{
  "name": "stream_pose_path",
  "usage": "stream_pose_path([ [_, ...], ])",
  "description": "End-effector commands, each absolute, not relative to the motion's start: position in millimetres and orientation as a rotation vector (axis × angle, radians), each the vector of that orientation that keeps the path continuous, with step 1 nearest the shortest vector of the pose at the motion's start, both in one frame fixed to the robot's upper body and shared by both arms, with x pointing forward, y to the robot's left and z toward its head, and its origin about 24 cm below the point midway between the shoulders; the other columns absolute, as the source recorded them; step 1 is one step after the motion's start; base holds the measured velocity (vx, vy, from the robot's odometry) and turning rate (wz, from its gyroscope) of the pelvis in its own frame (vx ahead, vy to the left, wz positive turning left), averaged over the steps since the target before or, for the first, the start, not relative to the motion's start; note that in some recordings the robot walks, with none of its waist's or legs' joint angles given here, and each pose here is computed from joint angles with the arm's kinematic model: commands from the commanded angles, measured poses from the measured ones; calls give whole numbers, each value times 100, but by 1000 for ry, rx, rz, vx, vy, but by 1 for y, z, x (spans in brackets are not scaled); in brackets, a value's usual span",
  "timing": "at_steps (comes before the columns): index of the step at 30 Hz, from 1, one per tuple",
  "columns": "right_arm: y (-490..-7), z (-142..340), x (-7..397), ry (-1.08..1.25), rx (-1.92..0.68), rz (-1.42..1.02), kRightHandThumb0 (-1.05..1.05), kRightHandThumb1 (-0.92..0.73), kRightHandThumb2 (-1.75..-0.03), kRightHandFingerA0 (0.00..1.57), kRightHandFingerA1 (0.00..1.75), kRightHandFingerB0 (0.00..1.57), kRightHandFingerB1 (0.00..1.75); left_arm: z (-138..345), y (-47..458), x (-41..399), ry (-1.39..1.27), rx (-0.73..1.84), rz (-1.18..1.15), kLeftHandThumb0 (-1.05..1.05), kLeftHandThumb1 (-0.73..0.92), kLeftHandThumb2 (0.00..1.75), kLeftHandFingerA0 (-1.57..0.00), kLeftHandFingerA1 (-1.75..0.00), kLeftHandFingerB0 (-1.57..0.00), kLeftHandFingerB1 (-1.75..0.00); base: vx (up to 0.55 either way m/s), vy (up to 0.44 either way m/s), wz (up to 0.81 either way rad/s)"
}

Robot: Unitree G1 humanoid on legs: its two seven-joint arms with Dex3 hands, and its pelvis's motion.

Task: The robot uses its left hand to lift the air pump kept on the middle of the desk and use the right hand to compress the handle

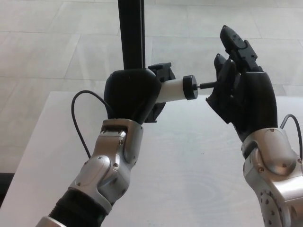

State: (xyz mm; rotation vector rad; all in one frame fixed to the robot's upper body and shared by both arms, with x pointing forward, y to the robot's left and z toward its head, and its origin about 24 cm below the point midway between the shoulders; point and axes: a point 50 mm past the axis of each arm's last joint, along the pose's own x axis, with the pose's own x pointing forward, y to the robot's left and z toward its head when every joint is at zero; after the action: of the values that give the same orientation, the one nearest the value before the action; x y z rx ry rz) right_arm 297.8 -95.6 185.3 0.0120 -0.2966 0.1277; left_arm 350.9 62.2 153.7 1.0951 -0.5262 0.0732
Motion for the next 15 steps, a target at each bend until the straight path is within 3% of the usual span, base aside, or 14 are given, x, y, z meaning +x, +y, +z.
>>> stream_pose_path([
  [1, -91, 188, 293, -321, -59, 138, -94, -92, -83, 0, 13, 0, 21, 159, 58, 352, -624, 1222, 75, -29, 42, 90, -120, -131, -87, -100, 0, 0, 0],
  [2, -91, 188, 293, -320, -59, 138, -94, -92, -83, 0, 13, 0, 21, 159, 57, 352, -624, 1224, 74, -29, 42, 90, -120, -131, -87, -100, 0, 0, 0],
  [3, -88, 190, 292, -342, -88, 143, -98, -86, -127, 0, 8, 2, 11, 158, 54, 353, -602, 1242, 54, -36, 42, 84, -119, -139, -82, -115, 0, 0, 0],
  [4, -85, 192, 291, -362, -115, 143, -97, -86, -127, 4, 8, 7, 14, 158, 51, 353, -587, 1274, 31, -33, 42, 83, -116, -138, -80, -115, 0, 0, 0],
  [5, -84, 193, 291, -367, -118, 139, -89, -78, -124, 0, 15, 0, 19, 157, 50, 352, -579, 1270, 25, -27, 58, 58, -82, -169, -59, -137, 0, 0, 0],
  [6, -82, 193, 290, -371, -120, 139, -90, -78, -123, 0, 14, 0, 19, 156, 48, 351, -549, 1258, -8, -22, 60, 58, -78, -162, -61, -114, 0, 0, 0],
  [7, -83, 193, 290, -372, -121, 136, -90, -78, -123, 0, 14, 0, 19, 156, 47, 350, -538, 1255, -25, -22, 60, 58, -78, -162, -61, -114, 0, 0, 0],
  [8, -81, 193, 289, -376, -134, 132, -89, -77, -122, 0, 15, 0, 19, 154, 46, 347, -520, 1166, -23, -20, 62, 61, -78, -147, -71, -78, 0, 0, 0],
  [9, -79, 193, 289, -390, -151, 125, -90, -76, -122, 0, 16, 0, 20, 150, 45, 345, -533, 1142, -33, -22, 63, 61, -80, -141, -72, -72, 0, 0, 0],
  [10, -78, 193, 290, -396, -155, 122, -91, -75, -122, 0, 16, 0, 20, 149, 44, 343, -540, 1137, -51, -24, 67, 60, -80, -145, -67, -95, 0, 0, 0],
  [11, -78, 193, 290, -397, -156, 121, -91, -75, -122, 0, 16, 0, 20, 149, 44, 342, -540, 1136, -54, -24, 67, 60, -80, -145, -67, -95, 0, 0, 0],
  [12, -76, 193, 290, -399, -164, 117, -92, -75, -123, 0, 18, 3, 18, 146, 42, 340, -558, 1155, -55, -24, 63, 61, -79, -159, -67, -131, 0, 0, 0],
  [13, -73, 194, 290, -407, -167, 117, -90, -73, -123, 2, 19, 4, 20, 144, 40, 339, -560, 1198, -81, -25, 65, 62, -76, -158, -70, -110, 0, 0, 0],
  [15, -69, 193, 289, -430, -153, 134, -89, -74, -122, 0, 19, 1, 23, 139, 36, 342, -532, 1302, -47, -31, 72, 62, -74, -167, -64, -127, 0, 0, 0],
])
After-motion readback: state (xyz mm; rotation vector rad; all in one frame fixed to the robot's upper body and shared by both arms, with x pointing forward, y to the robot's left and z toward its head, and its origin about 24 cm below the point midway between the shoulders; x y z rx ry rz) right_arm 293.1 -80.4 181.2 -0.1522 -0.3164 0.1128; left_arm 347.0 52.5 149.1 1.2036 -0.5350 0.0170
